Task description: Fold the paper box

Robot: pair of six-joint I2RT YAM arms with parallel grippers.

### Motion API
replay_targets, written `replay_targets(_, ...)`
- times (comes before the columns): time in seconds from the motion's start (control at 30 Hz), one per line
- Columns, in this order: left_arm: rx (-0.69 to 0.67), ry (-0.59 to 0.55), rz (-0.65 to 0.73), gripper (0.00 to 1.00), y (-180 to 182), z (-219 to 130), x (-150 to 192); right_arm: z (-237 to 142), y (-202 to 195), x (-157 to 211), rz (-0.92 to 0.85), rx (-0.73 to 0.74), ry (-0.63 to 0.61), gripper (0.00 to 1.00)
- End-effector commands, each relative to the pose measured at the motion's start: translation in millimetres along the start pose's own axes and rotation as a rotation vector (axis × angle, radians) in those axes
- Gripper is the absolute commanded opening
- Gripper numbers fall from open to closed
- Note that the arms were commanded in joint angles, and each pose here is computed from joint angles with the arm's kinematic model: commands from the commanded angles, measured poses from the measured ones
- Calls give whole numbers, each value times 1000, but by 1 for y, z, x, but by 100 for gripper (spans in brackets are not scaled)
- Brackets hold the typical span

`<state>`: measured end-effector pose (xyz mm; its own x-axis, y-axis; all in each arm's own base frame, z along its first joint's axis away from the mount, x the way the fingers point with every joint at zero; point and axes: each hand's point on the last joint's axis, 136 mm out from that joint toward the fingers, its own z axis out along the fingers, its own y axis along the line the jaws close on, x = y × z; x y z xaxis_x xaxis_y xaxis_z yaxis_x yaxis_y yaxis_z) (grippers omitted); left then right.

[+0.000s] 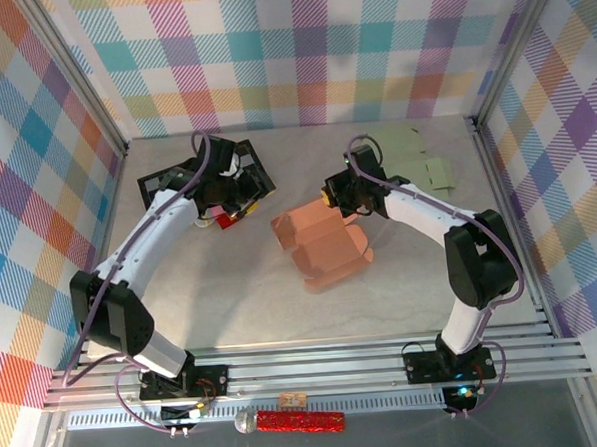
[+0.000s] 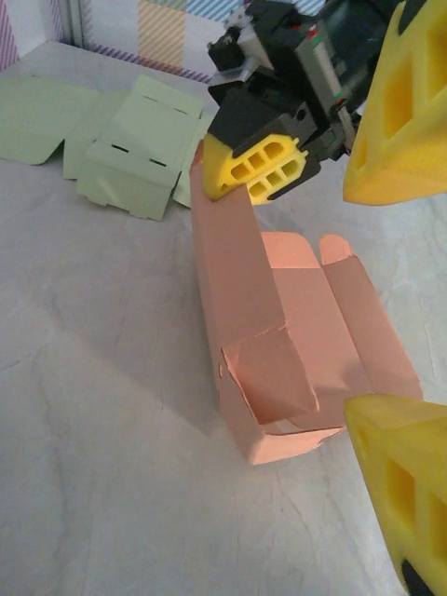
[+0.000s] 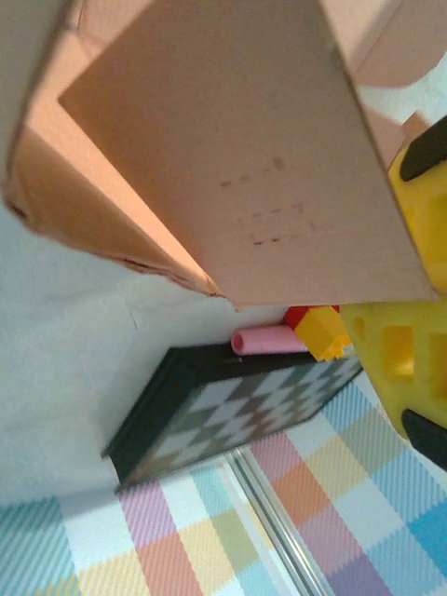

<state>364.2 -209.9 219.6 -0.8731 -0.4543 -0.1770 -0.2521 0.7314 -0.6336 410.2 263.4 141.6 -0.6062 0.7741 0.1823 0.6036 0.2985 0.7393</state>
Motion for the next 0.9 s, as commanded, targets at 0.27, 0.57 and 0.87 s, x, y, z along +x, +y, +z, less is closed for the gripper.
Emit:
replay_targets(0.27, 59, 58, -65, 54, -6, 40, -1, -1, 15, 3, -106, -268, 9, 0)
replay_targets(0.57, 30, 92, -105, 54, 8, 69, 6, 4, 11, 3, -125, -337, 17, 0)
replay_targets(0.87, -3, 116, -110, 54, 13, 95, 17, 5, 11, 4, -109, -331, 24, 0)
